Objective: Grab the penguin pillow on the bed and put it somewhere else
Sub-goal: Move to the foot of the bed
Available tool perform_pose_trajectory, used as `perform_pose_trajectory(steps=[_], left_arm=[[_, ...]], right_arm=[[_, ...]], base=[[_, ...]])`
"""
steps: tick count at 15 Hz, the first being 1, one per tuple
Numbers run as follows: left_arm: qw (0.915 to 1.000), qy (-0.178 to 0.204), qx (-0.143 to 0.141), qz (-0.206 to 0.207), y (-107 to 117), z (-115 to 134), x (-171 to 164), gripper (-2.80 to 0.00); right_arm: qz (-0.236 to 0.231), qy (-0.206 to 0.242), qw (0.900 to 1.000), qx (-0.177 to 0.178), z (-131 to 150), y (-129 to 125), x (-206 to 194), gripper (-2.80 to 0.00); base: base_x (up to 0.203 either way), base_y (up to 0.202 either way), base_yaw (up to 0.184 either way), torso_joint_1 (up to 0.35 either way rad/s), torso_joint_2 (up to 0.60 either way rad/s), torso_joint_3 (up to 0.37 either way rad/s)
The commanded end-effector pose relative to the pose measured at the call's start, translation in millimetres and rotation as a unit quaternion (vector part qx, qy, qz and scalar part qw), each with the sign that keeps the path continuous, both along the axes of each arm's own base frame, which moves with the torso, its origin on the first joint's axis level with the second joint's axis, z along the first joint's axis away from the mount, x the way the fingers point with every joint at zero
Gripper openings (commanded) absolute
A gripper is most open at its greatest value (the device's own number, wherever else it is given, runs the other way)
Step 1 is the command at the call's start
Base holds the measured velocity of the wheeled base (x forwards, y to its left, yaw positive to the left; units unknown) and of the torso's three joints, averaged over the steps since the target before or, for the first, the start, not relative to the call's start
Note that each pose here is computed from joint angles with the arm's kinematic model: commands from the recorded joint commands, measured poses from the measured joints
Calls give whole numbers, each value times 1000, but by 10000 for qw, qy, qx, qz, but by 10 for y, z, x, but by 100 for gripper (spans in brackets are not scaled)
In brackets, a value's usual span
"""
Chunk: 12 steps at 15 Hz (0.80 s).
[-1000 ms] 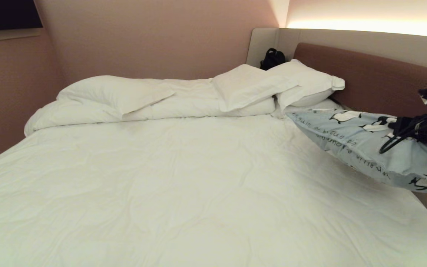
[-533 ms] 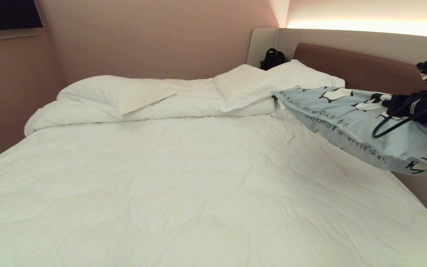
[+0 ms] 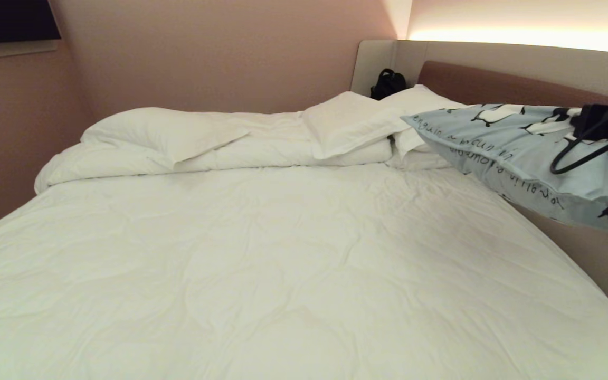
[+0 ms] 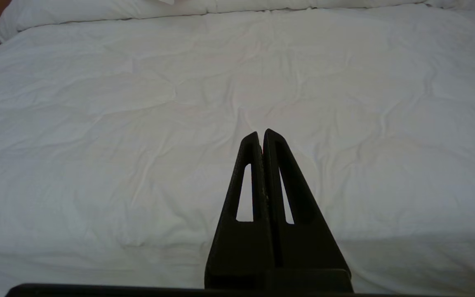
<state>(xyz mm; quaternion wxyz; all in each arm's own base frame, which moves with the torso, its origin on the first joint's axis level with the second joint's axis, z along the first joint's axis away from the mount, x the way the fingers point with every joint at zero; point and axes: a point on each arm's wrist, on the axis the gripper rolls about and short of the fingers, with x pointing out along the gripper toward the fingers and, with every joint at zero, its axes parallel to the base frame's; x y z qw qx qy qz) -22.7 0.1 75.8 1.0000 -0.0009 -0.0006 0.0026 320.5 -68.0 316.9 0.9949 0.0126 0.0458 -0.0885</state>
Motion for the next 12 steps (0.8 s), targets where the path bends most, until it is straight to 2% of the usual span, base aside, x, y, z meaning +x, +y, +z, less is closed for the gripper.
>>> perform_pose_trajectory(steps=[1, 7, 12], left_arm=[[10000, -2, 0, 5, 0, 1, 0, -280], [10000, -2, 1, 5, 0, 1, 0, -280], [10000, -2, 1, 5, 0, 1, 0, -280]], right_arm=[[-68, 83, 9999, 5, 142, 75, -224, -280], [-137, 162, 9996, 182, 321, 167, -647, -280], [-181, 259, 9990, 312, 321, 212, -876, -280]], base=[[0, 0, 0, 0, 0, 0], [0, 0, 0, 0, 0, 0], [0, 0, 0, 0, 0, 0]])
